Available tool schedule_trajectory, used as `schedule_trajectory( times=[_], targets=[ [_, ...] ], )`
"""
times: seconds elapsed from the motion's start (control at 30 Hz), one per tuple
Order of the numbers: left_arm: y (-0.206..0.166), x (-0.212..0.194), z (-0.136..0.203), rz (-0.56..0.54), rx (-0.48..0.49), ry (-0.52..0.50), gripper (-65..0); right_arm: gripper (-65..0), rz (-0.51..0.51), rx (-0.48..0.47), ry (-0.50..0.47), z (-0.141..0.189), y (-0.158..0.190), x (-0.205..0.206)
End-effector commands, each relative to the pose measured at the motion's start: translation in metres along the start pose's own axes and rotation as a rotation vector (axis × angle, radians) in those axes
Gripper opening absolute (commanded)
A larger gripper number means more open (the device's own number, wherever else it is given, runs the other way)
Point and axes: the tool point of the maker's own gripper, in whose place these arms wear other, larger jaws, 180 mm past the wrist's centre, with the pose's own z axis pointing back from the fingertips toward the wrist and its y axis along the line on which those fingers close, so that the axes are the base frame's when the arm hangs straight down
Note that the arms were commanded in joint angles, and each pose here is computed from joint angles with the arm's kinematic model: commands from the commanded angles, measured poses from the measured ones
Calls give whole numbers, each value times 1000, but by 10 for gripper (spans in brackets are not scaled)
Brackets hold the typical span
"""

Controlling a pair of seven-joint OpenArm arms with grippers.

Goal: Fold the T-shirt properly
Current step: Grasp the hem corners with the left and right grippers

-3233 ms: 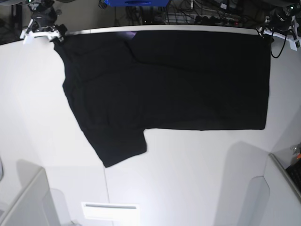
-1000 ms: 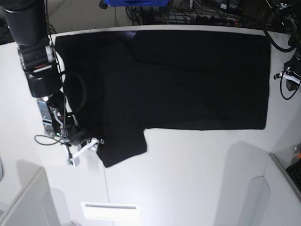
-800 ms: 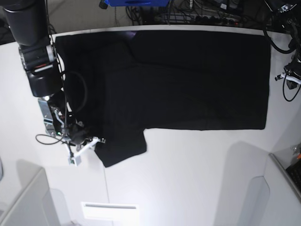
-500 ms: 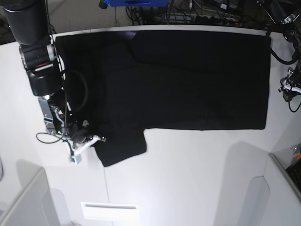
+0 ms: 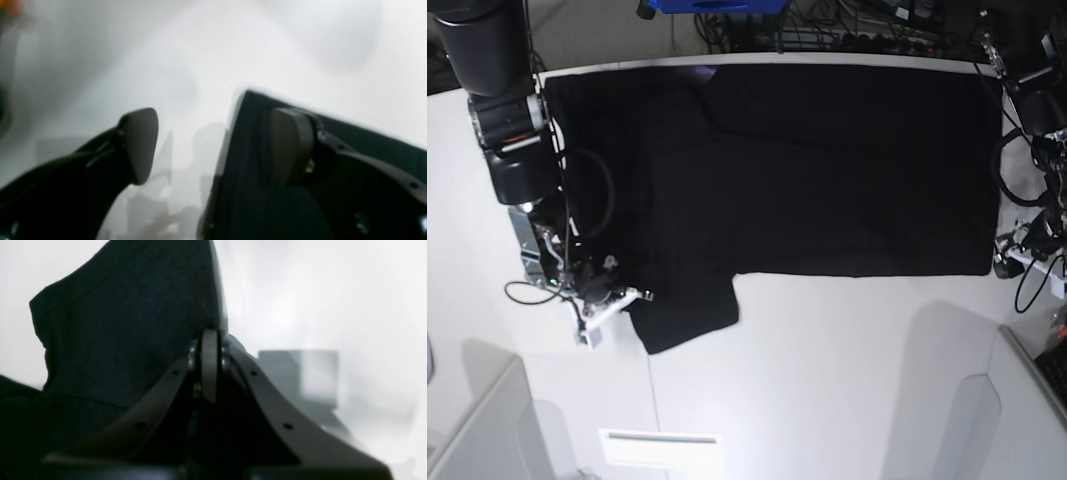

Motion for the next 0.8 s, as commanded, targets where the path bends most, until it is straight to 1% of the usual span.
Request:
schedule_trajectory(
  times=[0.0,0.07,0.13,0.23,0.3,0.47,0.7,0.77],
  targets=[
    [1,20,1,-21,-2,-45,-156,-650,11,-15,40,1,-3,-3],
    [-7,16,-10,-29,-14,-23,-156,-650,11,-15,40,1,-3,-3],
    [-7,13,-17,-16,-14,1,-156,-650,11,-16,39,2,-3,-3],
    [-8,17,-23,13,-18,-9,-156,-650,11,-16,39,2,-3,-3],
    [-7,19,-26,28,-15,-27,-156,-650,11,-16,39,2,-3,-3],
    [-5,13,-30,51,-13,-13,-156,-650,11,-16,41,1,-4,-4],
    [-6,11,-31,52,-13,-10,-156,-650,11,-16,39,2,-3,-3],
    [-10,6,-33,37,-18,7,-156,-650,11,-16,39,2,-3,-3]
  ],
)
